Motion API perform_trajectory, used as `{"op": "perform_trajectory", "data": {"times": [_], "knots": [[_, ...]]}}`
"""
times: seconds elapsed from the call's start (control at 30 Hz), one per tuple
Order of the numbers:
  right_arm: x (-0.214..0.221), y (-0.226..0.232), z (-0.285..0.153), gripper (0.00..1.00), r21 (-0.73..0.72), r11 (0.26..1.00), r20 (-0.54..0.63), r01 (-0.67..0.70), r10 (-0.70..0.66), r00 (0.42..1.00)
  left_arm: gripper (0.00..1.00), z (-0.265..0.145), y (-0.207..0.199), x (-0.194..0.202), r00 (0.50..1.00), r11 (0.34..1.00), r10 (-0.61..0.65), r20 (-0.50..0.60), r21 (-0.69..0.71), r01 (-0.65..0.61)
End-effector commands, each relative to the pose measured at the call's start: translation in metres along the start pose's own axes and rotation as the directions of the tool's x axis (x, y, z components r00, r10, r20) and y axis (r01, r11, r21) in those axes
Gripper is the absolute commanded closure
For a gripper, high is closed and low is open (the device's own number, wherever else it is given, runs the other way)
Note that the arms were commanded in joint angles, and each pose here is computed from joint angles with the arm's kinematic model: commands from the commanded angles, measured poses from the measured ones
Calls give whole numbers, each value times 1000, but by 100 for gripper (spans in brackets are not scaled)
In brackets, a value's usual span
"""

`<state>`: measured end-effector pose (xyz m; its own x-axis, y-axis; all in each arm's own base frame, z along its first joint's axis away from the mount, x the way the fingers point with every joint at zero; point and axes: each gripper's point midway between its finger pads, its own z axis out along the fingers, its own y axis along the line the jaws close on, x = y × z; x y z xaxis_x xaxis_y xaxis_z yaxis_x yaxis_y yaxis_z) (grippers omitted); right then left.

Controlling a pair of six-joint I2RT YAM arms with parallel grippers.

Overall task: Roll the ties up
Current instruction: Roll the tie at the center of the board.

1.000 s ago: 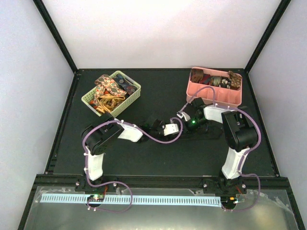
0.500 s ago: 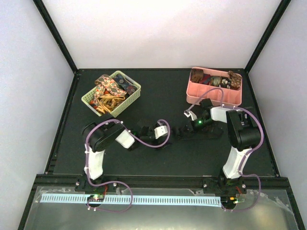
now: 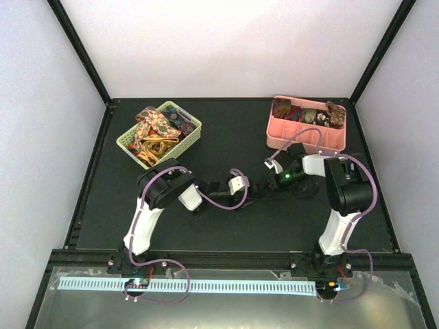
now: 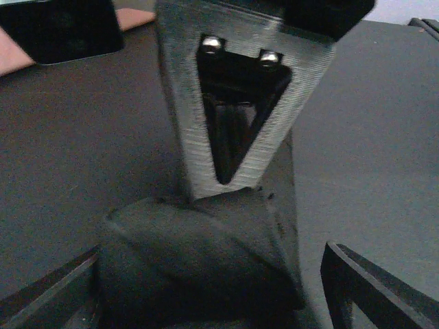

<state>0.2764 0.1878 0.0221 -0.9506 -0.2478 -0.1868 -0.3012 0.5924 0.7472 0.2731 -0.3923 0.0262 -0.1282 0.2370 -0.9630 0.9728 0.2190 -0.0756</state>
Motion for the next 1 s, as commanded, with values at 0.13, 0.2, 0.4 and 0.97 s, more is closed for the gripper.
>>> {"op": "perform_trajectory", "data": {"times": [0.13, 0.2, 0.4, 0.97], "knots": [[9, -4, 4, 98, -7, 1000, -7, -21, 21, 1000, 34, 16, -21, 11, 999, 999, 17, -37, 43, -16], [7, -2, 4, 95, -15, 1000, -5, -13, 13, 1000, 43, 16, -21, 11, 996, 998, 51, -68, 28, -50], [-3, 8, 3, 87, -65, 998, 18, 12, -11, 1000, 58, -1, -14, 18, 949, 976, 201, -245, -38, -216], [4, 35, -31, 41, -65, 997, 1, 47, -47, 999, 64, -19, -8, 50, 842, 968, 193, -503, -44, -248]]}}
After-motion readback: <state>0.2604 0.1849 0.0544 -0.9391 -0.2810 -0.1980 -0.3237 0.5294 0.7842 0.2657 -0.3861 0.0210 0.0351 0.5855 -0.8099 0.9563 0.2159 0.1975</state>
